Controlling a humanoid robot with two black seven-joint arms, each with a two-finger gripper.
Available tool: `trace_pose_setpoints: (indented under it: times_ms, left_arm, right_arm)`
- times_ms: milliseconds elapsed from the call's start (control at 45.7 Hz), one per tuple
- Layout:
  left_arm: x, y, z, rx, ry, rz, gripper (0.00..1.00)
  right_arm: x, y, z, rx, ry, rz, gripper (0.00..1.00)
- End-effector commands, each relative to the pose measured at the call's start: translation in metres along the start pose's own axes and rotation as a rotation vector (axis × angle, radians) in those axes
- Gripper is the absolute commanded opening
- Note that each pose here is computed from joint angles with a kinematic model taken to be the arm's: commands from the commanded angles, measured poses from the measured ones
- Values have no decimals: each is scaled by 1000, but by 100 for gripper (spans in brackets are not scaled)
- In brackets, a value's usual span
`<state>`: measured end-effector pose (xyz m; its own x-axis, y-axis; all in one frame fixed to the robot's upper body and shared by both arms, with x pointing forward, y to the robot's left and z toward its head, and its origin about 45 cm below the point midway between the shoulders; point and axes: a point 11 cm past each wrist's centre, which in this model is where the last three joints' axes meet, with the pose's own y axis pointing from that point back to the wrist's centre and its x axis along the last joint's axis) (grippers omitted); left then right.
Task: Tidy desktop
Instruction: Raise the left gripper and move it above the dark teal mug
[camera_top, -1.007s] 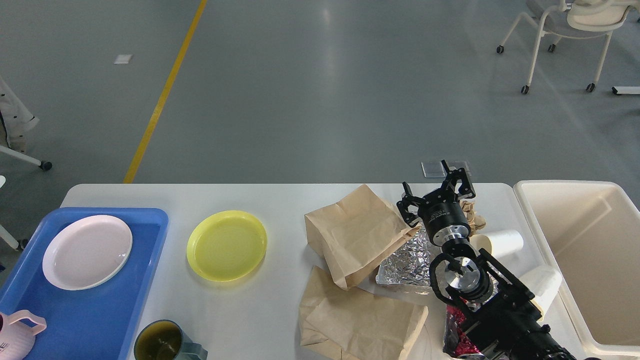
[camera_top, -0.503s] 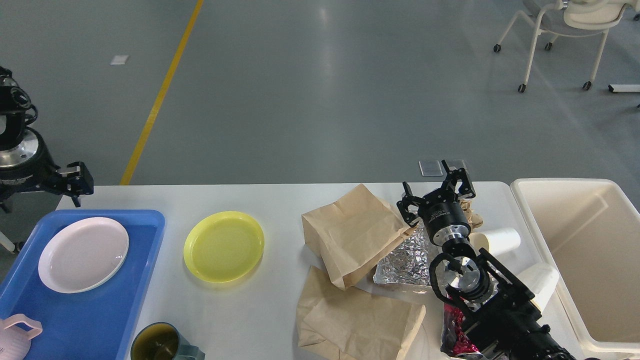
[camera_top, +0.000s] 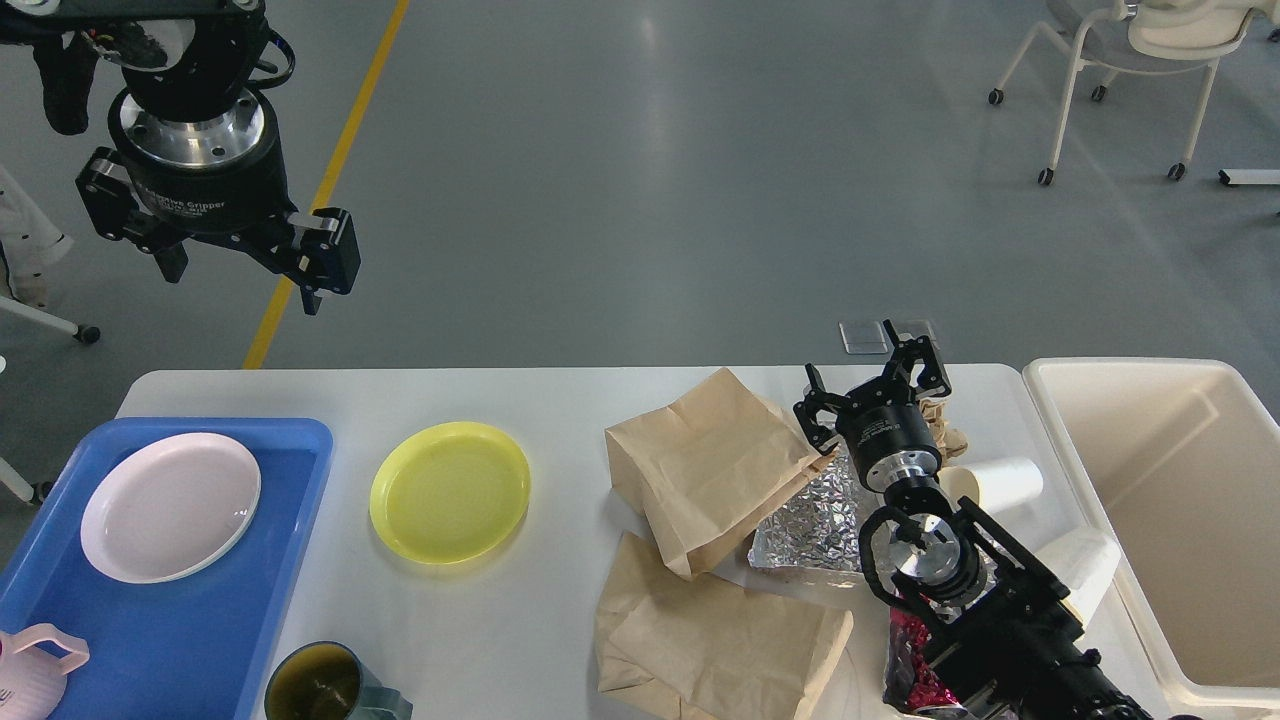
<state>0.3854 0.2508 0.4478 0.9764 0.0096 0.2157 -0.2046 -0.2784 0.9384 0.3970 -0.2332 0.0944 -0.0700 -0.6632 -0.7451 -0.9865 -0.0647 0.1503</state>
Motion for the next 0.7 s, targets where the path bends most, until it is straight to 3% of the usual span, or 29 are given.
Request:
trace_pose_setpoints:
  times_ms: [0, 372, 569, 679]
  left_arm:
    - [1, 8, 2, -58, 36, 5, 97]
    - [-6, -18, -6, -248, 179, -92, 96]
    - [-11, -35, -11, -254, 209, -138, 96]
    - [-22, -64, -11, -219, 202, -207, 96]
  right_arm:
    - [0, 0, 0, 0, 0, 0, 100]
    - [0, 0, 0, 1, 0, 0, 100]
    - [0, 0, 0, 0, 0, 0, 100]
    - [0, 0, 0, 0, 0, 0, 100]
